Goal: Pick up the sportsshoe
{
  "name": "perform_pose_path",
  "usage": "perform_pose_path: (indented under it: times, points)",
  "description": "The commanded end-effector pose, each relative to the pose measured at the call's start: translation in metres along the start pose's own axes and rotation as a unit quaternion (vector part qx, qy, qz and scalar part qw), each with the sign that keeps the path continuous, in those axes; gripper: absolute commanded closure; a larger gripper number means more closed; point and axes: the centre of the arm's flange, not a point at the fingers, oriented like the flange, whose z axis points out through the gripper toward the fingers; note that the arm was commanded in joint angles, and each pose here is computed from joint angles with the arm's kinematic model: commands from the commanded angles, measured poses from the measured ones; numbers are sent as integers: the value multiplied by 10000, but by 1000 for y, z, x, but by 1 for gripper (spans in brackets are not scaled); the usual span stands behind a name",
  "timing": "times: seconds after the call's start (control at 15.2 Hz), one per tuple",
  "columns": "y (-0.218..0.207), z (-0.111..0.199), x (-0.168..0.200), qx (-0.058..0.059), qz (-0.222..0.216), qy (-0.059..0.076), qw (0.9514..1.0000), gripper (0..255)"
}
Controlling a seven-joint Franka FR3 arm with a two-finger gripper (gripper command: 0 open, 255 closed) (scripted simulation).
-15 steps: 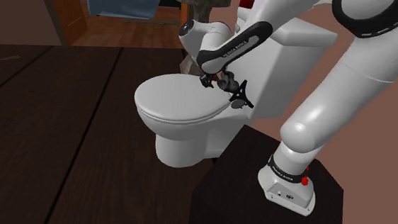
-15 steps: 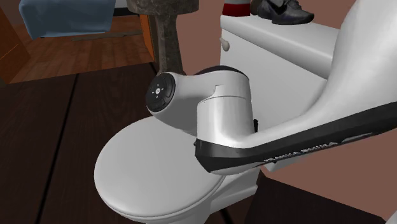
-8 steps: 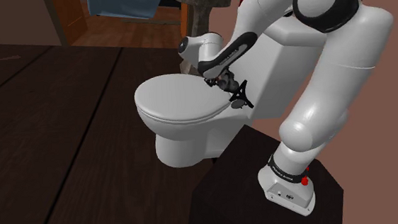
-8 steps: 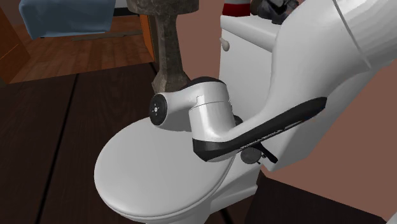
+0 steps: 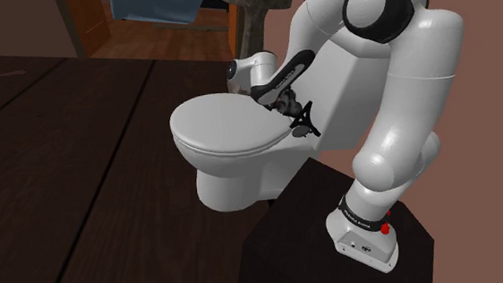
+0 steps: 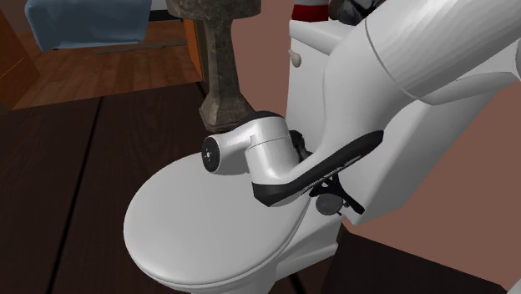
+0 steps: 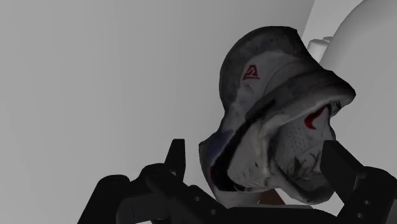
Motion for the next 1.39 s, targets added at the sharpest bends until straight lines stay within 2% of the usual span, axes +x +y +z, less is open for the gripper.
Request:
perform_pose_path:
  times: [0.0, 0.2, 0.26, 0.86, 1.32]
  points:
    - [-9, 5, -1, -5, 3, 1, 10000, 0]
    - [-16, 10, -2, -5, 3, 1, 10000, 0]
    - [-16, 10, -2, -4, 3, 2, 10000, 255]
    - [-16, 10, -2, -5, 3, 1, 10000, 255]
    - [15, -9, 1, -5, 3, 1, 10000, 255]
